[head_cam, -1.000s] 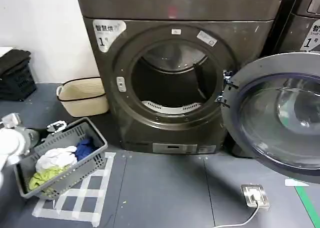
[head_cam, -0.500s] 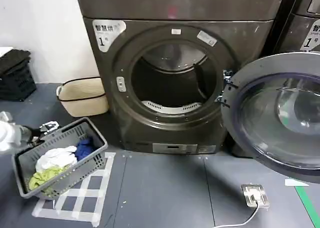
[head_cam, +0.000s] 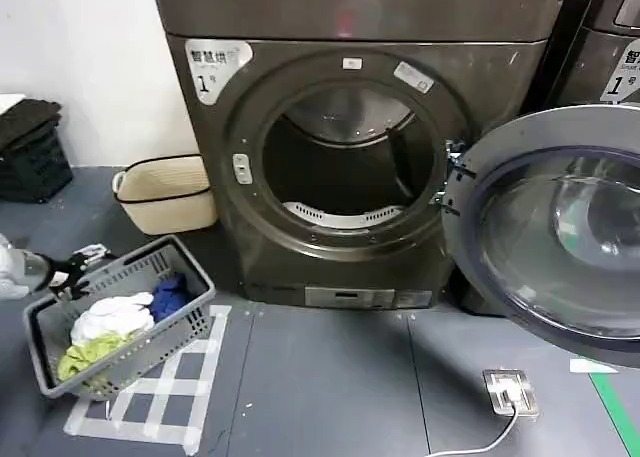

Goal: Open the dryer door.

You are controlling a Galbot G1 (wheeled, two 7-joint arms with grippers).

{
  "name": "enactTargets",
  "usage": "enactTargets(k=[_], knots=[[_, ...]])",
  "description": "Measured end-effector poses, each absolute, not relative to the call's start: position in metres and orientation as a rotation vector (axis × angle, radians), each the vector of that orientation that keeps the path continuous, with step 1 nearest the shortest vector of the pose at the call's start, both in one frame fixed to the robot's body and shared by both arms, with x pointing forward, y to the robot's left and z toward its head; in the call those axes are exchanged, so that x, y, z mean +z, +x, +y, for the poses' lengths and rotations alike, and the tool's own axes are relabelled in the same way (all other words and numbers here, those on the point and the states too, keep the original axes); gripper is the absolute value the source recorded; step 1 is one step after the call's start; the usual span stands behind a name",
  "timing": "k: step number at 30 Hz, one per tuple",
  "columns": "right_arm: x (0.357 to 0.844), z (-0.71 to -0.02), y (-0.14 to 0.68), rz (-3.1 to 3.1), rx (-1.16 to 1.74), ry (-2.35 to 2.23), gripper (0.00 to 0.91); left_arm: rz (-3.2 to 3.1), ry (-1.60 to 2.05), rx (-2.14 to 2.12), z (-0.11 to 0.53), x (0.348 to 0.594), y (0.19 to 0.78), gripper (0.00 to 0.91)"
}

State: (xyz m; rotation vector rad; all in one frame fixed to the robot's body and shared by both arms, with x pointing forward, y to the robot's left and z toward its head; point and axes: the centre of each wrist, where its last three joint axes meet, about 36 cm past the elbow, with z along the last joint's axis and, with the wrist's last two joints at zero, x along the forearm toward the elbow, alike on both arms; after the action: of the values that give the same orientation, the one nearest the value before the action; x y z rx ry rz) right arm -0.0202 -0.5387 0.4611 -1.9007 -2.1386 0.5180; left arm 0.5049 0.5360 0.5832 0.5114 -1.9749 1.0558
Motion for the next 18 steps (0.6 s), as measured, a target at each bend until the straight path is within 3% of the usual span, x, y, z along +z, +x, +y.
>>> enactTargets(k=[18], knots=[[0.462,-0.537,-0.024,-2.162,0.493,-1.924,0.907,-1.948,0.542,1.114,0.550,0.579,0.508,0.907]])
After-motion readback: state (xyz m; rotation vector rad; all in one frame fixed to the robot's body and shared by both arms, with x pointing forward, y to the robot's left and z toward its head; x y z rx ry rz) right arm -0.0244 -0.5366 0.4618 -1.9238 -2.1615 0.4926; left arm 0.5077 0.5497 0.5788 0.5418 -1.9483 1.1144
